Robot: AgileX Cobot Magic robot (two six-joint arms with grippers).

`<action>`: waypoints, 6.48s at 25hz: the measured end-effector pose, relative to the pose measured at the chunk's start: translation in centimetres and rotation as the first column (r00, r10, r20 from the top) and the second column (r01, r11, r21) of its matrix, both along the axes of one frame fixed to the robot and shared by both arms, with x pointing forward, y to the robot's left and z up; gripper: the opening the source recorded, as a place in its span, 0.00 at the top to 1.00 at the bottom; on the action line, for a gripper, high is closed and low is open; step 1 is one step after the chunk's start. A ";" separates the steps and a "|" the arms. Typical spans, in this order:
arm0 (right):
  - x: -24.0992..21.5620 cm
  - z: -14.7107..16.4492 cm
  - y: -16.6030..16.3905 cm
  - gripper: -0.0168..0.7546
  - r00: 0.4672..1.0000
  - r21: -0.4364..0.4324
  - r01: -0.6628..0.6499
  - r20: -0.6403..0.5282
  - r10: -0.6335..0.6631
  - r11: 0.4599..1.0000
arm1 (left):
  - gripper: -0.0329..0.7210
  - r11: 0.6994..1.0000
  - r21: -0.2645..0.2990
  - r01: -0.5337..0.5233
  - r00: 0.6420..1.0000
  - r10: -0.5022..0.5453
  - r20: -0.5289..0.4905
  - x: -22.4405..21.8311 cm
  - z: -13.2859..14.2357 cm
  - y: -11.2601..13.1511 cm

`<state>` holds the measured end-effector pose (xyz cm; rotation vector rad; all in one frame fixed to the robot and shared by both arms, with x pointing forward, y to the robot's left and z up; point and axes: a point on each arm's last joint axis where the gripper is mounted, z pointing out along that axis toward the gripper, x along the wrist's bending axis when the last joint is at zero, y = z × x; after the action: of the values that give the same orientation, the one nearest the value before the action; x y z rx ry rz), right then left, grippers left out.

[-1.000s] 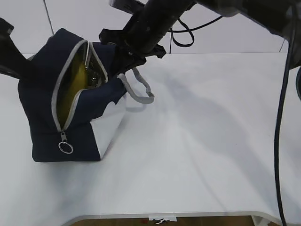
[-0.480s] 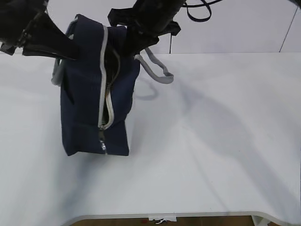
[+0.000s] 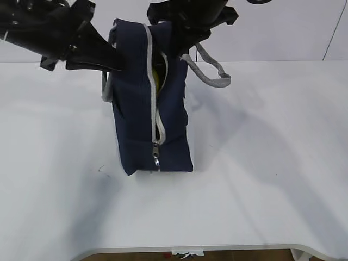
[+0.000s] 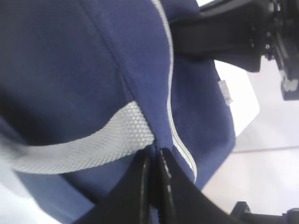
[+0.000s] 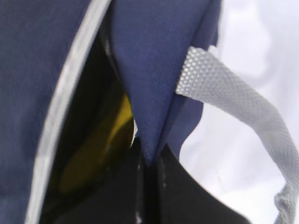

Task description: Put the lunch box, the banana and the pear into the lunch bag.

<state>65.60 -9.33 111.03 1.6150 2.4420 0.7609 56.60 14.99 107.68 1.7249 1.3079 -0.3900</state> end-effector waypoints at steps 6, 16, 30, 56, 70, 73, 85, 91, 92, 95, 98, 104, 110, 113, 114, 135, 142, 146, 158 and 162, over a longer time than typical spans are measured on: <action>0.1 -0.1 -0.2 0.98 1.000 -0.020 0.010 0.006 -0.010 1.000 | 0.96 1.000 -0.022 -0.004 0.999 0.004 -0.035 0.7 -1.4 -1.0; 0.2 -0.1 -0.4 0.93 0.999 -0.036 0.047 0.009 -0.046 0.998 | 0.86 1.000 -0.023 -0.013 0.999 0.012 -0.042 1.0 -1.8 -1.0; -0.8 1.9 -0.3 0.32 0.999 0.044 0.042 0.026 -0.044 0.998 | 0.46 0.998 0.049 0.042 0.998 -0.044 0.040 -0.8 1.4 1.6; -11.9 5.4 -5.5 0.32 0.970 0.086 -0.013 0.245 -0.009 0.996 | 0.50 0.790 0.613 -0.012 0.999 0.039 -0.031 -5.5 3.3 7.6; -14.1 -2.2 -7.5 0.32 0.842 0.153 0.023 0.529 -0.101 0.988 | 0.51 0.794 0.608 -0.020 0.999 0.041 -0.021 -5.9 3.7 7.6; -13.0 -2.8 -7.2 0.32 0.818 0.167 0.033 0.561 -0.123 0.985 | 0.51 0.797 0.604 -0.018 0.999 0.040 -0.024 -5.9 3.7 7.6; -12.8 -4.8 -4.7 0.32 0.637 0.038 -0.122 0.769 0.049 0.992 | 0.51 0.814 0.580 -0.016 0.999 0.042 -0.032 -6.0 3.8 7.3; -16.0 -8.7 -4.1 0.32 0.589 0.093 -0.190 0.807 0.038 0.977 | 0.52 0.814 0.580 -0.016 0.999 0.042 -0.032 -6.0 3.8 7.3; -16.4 -9.2 -4.3 0.32 0.582 0.114 -0.189 0.813 0.018 0.975 | 0.52 0.814 0.580 -0.016 0.999 0.042 -0.032 -6.0 3.8 7.3; -17.7 -11.1 -5.1 0.33 0.588 0.143 -0.186 0.809 -0.007 0.972 | 0.52 0.814 0.580 -0.016 0.999 0.042 -0.032 -6.0 3.8 7.3; -18.9 -12.7 -5.8 0.34 0.620 0.150 -0.176 0.784 -0.009 0.973 | 0.52 0.814 0.580 -0.016 0.999 0.042 -0.032 -6.0 3.8 7.3; -19.8 -15.2 -6.2 0.34 0.677 0.172 -0.170 0.736 -0.012 0.970 | 0.53 0.814 0.580 -0.016 0.999 0.042 -0.032 -6.0 3.8 7.3; -20.1 -16.9 -5.1 0.34 0.687 0.142 -0.300 0.718 0.111 0.943 | 0.53 0.814 0.580 -0.016 0.999 0.042 -0.032 -6.0 3.8 7.3; -20.1 -18.0 -4.8 0.34 0.719 0.165 -0.306 0.685 0.114 0.938 | 0.53 0.814 0.580 -0.016 0.999 0.042 -0.032 -6.0 3.8 7.3; -20.0 -18.4 -4.7 0.34 0.724 0.169 -0.306 0.680 0.114 0.937 | 0.53 0.814 0.580 -0.016 0.999 0.042 -0.032 -6.0 3.8 7.3; -17.9 -23.3 -3.1 0.34 0.746 0.288 -0.286 0.665 0.024 0.914 | 0.54 0.814 0.580 -0.016 0.999 0.042 -0.032 -6.0 3.8 7.3; -17.4 -24.5 -2.8 0.34 0.759 0.283 -0.286 0.651 0.036 0.916 | 0.55 0.819 0.574 -0.015 0.999 0.042 -0.034 -6.0 3.8 7.3; -17.4 -24.5 -2.7 0.34 0.761 0.287 -0.288 0.647 0.037 0.913 | 0.55 0.819 0.574 -0.015 0.999 0.042 -0.034 -6.0 3.8 7.3; -17.4 -24.5 -2.7 0.59 0.785 0.331 -0.265 0.619 0.003 0.906 | 0.57 0.821 0.571 -0.016 0.998 0.044 -0.035 -6.0 3.8 7.2; -17.4 -24.5 -2.7 0.61 0.788 0.336 -0.264 0.616 0.001 0.904 | 0.57 0.822 0.569 -0.016 0.998 0.044 -0.035 -6.0 3.8 7.2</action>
<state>48.16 -12.02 86.48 1.0332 2.0082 1.6141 50.62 22.20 111.53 2.1909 1.5924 -0.0060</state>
